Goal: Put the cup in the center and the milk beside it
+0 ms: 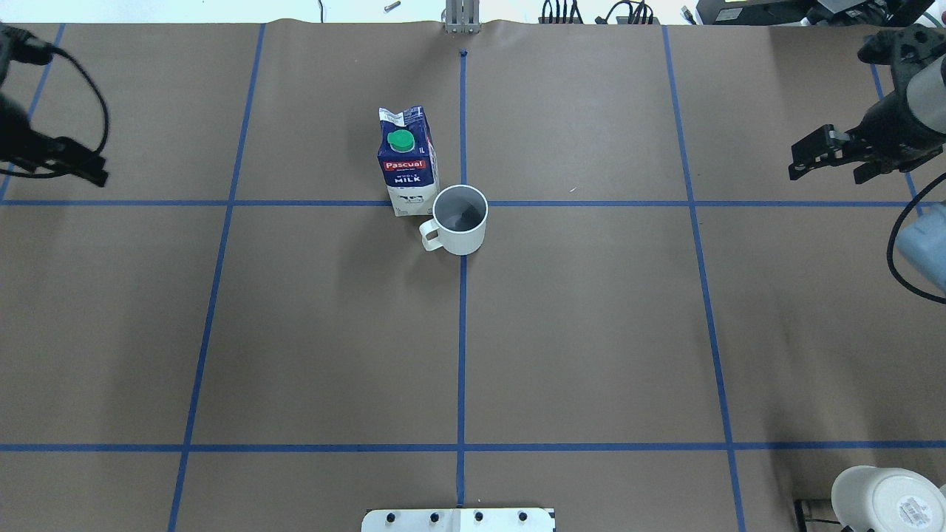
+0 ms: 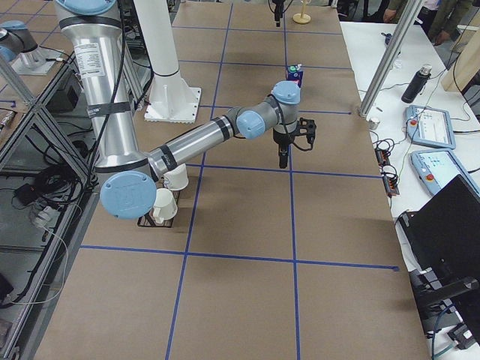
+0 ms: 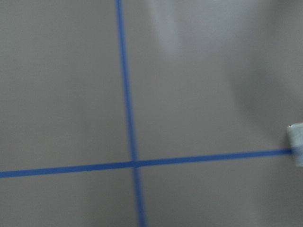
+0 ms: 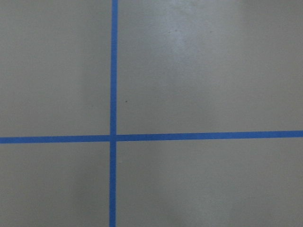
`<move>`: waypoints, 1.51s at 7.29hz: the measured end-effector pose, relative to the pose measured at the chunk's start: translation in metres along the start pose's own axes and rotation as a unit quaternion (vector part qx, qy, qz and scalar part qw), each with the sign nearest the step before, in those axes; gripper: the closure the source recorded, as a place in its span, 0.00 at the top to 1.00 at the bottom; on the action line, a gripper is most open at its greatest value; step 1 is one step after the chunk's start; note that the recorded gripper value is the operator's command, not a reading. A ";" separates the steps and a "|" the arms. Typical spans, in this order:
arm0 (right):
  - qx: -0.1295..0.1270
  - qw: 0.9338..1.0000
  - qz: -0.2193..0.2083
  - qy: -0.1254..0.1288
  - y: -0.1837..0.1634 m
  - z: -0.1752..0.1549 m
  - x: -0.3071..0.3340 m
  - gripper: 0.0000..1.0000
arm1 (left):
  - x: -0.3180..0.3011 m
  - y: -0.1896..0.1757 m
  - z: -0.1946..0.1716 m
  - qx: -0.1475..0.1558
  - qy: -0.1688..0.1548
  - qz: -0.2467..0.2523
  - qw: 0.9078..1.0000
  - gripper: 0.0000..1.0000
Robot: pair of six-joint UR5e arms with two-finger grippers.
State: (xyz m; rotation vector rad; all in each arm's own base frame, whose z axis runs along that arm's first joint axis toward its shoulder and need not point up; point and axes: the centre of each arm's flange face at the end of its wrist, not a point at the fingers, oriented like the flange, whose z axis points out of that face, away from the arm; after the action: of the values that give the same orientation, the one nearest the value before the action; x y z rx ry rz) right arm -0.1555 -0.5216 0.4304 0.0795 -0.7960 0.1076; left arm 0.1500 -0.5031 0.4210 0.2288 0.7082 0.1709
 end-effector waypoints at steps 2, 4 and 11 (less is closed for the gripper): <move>-0.003 1.000 -0.006 0.018 0.005 -0.001 0.053 1.00 | -0.077 0.047 0.022 -0.039 -0.018 0.033 0.999 0.98; -0.022 1.000 -0.012 0.014 0.018 0.001 0.087 1.00 | -0.111 0.066 0.041 -0.067 0.004 0.015 0.998 0.98; -0.044 0.997 -0.063 -0.014 0.030 0.003 0.097 1.00 | -0.104 0.059 0.026 -0.057 0.061 -0.005 0.997 0.98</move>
State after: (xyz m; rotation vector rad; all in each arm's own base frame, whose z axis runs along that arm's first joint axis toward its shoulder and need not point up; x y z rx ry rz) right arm -0.0939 -0.4855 0.5028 0.0474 -0.8207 -0.0471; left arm 0.0849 -0.4740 0.5201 0.1063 0.8178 0.2154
